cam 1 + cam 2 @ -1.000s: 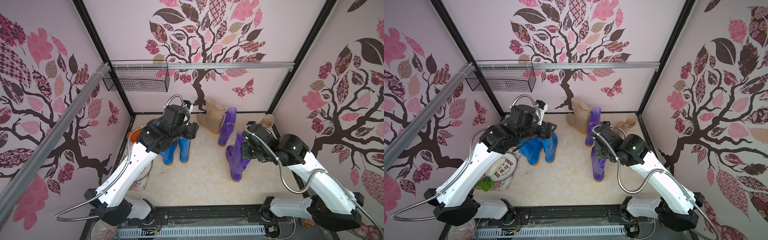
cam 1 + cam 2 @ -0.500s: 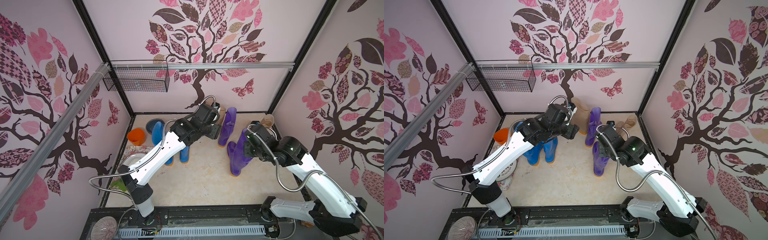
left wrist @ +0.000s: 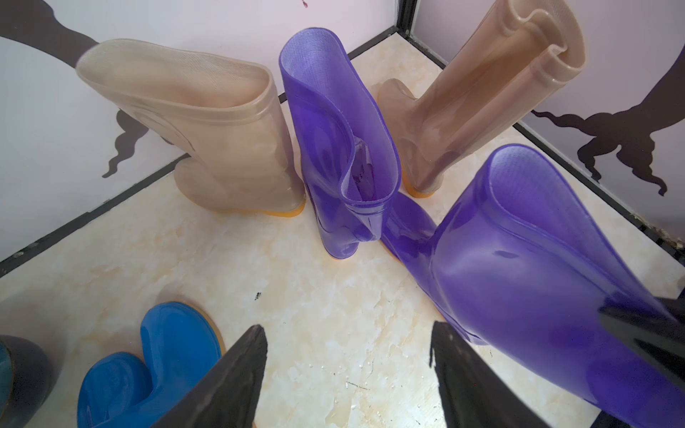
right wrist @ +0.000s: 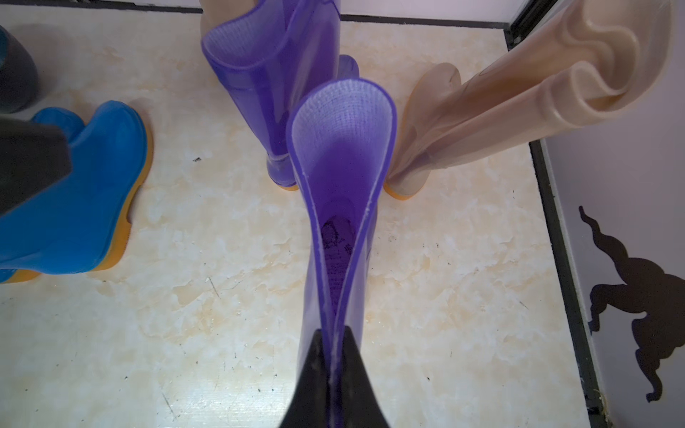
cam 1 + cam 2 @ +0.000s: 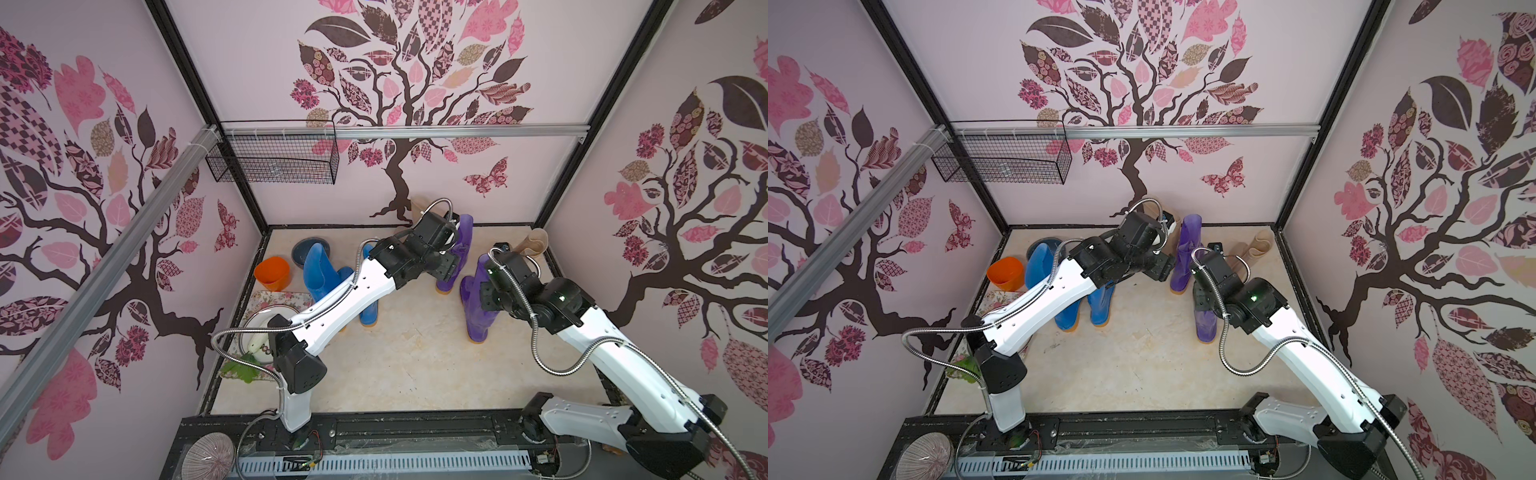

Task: Match and arrange rain boots in pairs
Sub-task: Place the rain boot at the center of the board, then pick up the rain boot at the center of the board.

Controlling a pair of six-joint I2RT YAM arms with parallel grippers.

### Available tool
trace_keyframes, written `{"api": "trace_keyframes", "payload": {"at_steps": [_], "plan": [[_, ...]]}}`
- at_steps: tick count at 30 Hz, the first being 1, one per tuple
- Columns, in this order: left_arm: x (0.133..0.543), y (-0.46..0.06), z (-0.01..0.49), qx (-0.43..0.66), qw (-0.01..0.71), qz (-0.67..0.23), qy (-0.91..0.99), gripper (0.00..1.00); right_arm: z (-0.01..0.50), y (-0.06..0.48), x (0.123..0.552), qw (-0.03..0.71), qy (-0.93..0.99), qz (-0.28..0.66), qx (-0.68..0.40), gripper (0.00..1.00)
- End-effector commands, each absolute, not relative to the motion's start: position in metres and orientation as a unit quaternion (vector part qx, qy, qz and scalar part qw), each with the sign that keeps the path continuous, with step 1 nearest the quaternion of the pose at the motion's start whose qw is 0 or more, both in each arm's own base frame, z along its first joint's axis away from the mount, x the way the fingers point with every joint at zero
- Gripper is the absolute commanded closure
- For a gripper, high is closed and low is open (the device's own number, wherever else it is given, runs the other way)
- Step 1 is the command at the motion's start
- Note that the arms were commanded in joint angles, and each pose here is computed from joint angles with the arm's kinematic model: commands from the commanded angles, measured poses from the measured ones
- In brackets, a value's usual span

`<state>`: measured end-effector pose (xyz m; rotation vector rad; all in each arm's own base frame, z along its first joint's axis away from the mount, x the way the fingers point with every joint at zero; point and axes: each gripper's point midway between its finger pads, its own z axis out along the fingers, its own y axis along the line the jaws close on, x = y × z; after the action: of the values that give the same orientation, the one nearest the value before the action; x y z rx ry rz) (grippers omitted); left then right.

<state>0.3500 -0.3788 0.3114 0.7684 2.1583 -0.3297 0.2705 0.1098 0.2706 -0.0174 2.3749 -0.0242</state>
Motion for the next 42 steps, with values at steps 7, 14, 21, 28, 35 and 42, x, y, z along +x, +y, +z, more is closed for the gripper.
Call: {"api": "trace_keyframes", "payload": {"at_steps": [7,14,21,28,35,42], "plan": [[0.366,-0.406,0.321,0.309,0.432,-0.140,0.835,0.26,0.299,0.105,0.284,0.446,0.895,0.015,0.015,0.77],[0.379,-0.416,0.314,0.307,0.436,-0.130,0.836,0.24,0.311,0.103,0.280,0.456,0.890,0.022,0.013,0.20],[0.393,-0.422,0.298,0.290,0.432,-0.115,0.846,0.25,0.342,0.093,0.274,0.490,0.871,0.025,0.024,0.07],[0.406,-0.427,0.286,0.274,0.432,-0.097,0.854,0.31,0.351,0.088,0.272,0.497,0.867,0.020,0.028,0.06],[0.410,-0.433,0.278,0.262,0.419,-0.121,0.861,0.58,0.348,0.085,0.269,0.494,0.868,0.023,0.035,0.08],[0.404,-0.439,0.292,0.260,0.423,-0.162,0.853,1.00,0.340,0.084,0.267,0.489,0.871,0.022,0.038,0.08]]}}
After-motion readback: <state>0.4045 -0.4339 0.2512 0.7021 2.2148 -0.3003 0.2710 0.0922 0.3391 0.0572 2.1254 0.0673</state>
